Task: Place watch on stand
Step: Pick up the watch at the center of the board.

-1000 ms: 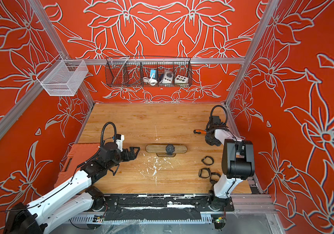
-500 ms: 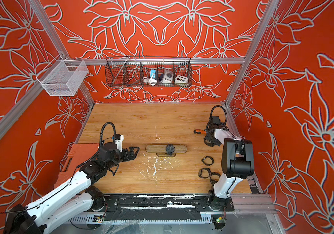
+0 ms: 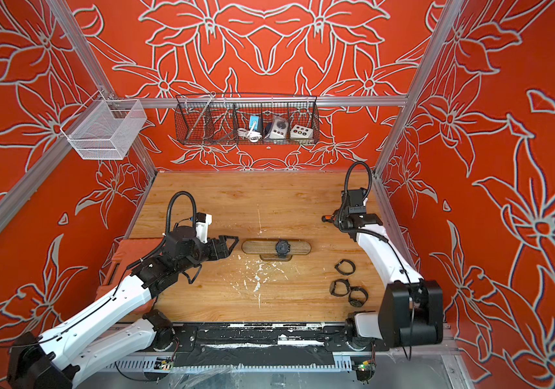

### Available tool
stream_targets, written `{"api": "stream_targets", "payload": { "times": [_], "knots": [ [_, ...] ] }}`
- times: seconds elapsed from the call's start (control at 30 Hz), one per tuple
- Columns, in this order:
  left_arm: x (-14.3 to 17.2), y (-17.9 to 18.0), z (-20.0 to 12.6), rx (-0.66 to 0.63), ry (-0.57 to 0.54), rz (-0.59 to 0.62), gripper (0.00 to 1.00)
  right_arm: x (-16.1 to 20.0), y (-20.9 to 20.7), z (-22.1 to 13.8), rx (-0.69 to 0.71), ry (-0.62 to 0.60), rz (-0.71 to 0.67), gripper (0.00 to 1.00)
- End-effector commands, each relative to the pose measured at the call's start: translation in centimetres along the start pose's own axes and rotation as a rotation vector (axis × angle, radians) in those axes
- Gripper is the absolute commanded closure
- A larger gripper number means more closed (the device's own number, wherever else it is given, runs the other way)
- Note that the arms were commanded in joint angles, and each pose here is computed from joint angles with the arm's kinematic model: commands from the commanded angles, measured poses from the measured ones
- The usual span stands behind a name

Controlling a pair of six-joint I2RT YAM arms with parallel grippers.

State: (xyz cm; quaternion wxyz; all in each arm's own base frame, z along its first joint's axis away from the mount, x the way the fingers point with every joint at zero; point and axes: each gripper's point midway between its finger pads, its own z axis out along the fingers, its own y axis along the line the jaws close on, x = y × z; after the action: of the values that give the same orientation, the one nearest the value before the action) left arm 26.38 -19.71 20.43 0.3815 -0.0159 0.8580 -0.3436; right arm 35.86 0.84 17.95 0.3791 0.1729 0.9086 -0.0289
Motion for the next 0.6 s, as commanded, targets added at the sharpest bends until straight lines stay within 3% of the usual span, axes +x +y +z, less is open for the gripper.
{"api": "stream_targets", "payload": {
  "times": [0.0,0.33,0.57],
  "knots": [
    [0.3,-3.0,0.3,0.049,0.048,0.036,0.13,0.0,2.3,-3.0,-0.082,-0.03,-0.106,0.85],
    [0.3,-9.2,3.6,0.135,0.111,0.097,0.19,3.2,8.8,-9.3,-0.346,-0.062,-0.267,0.88],
    [0.6,-11.7,5.0,0.121,0.088,0.155,0.26,5.8,12.3,-11.1,-0.453,-0.071,-0.355,0.89]
  ]
}}
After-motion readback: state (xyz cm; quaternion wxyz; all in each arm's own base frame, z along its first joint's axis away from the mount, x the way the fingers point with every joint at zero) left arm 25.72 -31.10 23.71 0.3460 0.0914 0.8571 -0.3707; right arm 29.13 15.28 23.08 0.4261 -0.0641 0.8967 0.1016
